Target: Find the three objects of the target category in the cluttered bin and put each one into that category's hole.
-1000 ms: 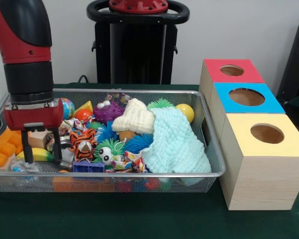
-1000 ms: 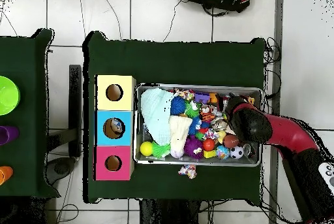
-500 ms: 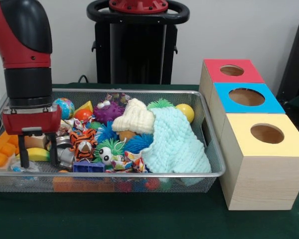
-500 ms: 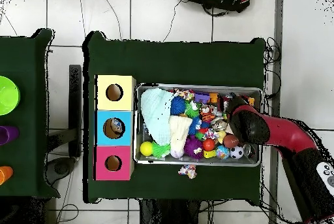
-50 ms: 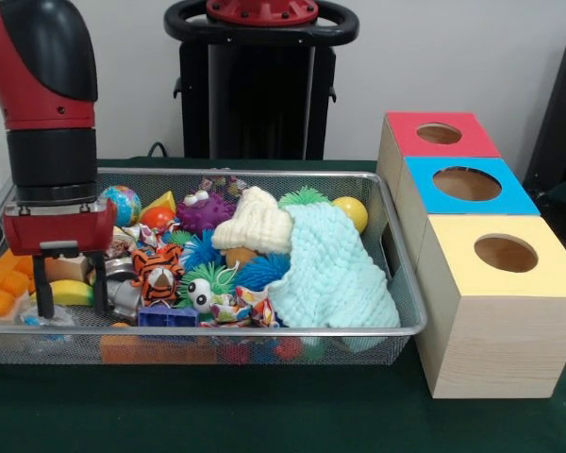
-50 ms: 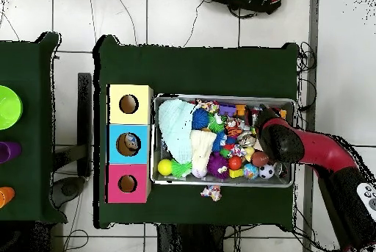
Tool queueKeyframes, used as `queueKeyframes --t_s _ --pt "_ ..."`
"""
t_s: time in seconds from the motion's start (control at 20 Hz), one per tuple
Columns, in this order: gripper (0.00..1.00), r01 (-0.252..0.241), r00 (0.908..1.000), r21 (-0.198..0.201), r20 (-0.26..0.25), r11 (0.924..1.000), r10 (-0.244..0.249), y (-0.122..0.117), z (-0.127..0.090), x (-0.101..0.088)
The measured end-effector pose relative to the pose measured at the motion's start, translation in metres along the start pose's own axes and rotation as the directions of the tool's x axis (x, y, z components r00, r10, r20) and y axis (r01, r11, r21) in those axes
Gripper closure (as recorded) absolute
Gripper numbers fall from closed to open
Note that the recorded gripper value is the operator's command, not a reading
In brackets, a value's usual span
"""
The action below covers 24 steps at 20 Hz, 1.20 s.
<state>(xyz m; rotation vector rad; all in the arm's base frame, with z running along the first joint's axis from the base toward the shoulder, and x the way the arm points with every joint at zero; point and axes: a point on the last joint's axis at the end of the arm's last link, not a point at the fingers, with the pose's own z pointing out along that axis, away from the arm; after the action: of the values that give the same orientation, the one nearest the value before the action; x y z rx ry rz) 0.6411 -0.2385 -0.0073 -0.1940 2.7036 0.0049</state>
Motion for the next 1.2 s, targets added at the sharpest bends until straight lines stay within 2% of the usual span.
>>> queueKeyframes --t_s 0.15,0.3,0.45,0.55,0.65,0.8,0.9,0.95,1.0,1.1,1.15,1.2 --pt "0.00 0.003 1.0000 0.005 0.005 1.0000 -0.003 -0.001 0.000 -0.001" --pt "0.00 0.041 0.9991 0.032 0.009 0.9987 -0.041 0.000 0.004 0.001" --pt "0.00 0.105 0.9938 0.077 0.027 0.9915 -0.108 0.002 0.009 0.000" --pt "0.00 0.151 0.9875 0.103 0.030 0.9832 -0.155 0.006 0.012 0.003" --pt "0.00 0.206 0.9767 0.137 0.033 0.9690 -0.212 0.012 0.014 0.007" --pt "0.00 0.246 0.9659 0.167 0.040 0.9548 -0.256 0.017 0.015 0.009" --pt "0.00 0.282 0.9545 0.193 0.043 0.9399 -0.295 0.022 0.015 0.012" --pt "0.00 0.303 0.9466 0.207 0.046 0.9301 -0.319 0.026 0.015 0.013" --pt "0.00 0.314 0.9426 0.214 0.048 0.9252 -0.331 0.027 0.014 0.014" --pt "0.00 0.343 0.9298 0.231 0.054 0.9103 -0.364 0.034 0.013 0.015" --pt "0.00 0.361 0.9207 0.244 0.059 0.8999 -0.386 0.039 0.012 0.014" --pt "0.00 0.366 0.9184 0.248 0.058 0.8969 -0.391 0.040 0.011 0.014"
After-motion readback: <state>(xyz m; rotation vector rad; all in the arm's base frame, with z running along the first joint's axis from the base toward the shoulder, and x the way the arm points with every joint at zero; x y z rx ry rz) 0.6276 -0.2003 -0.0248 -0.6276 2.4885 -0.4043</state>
